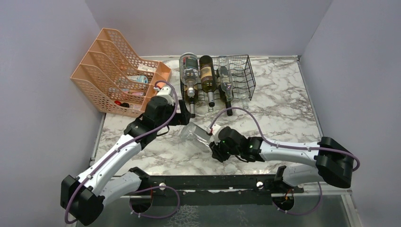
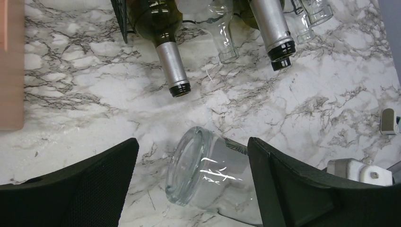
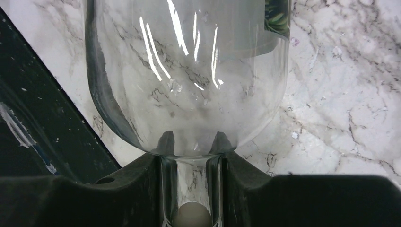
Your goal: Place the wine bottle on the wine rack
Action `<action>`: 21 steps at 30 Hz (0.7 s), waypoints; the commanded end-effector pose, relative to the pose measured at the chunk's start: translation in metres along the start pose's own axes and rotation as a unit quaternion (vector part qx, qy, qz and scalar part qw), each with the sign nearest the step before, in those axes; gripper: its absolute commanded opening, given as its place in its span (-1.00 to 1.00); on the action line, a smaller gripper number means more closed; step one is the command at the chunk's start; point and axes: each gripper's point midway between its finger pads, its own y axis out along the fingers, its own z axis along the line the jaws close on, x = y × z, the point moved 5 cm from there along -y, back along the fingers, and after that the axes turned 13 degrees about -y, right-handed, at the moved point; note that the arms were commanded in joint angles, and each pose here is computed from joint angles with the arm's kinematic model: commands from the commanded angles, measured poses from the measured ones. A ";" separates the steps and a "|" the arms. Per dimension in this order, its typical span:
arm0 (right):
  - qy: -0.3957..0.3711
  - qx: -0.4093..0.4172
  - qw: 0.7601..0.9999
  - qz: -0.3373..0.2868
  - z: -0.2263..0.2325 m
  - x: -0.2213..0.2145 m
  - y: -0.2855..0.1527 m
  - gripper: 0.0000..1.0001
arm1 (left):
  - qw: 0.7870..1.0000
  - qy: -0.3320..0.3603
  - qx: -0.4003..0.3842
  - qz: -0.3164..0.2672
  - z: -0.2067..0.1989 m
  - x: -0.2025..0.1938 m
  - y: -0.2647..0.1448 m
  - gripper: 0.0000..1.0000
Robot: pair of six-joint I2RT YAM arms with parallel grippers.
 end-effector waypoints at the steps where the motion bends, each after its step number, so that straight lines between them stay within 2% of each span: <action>1: -0.001 -0.046 0.978 -0.202 -0.014 0.084 -0.030 -0.98 | 0.998 0.000 0.007 -0.060 -0.009 0.029 -0.022 0.82; 12: 0.010 -0.139 0.935 -0.327 -0.040 0.132 -0.096 -0.98 | 0.979 -0.010 0.004 -0.205 -0.024 0.087 -0.091 0.83; 16: 0.014 -0.177 0.911 -0.371 -0.051 0.153 -0.125 -0.98 | 0.973 -0.012 -0.003 -0.229 -0.026 0.095 -0.106 0.84; 21: 0.015 -0.239 0.883 -0.404 -0.068 0.176 -0.153 -0.98 | 0.973 -0.013 -0.005 -0.231 -0.026 0.094 -0.108 0.84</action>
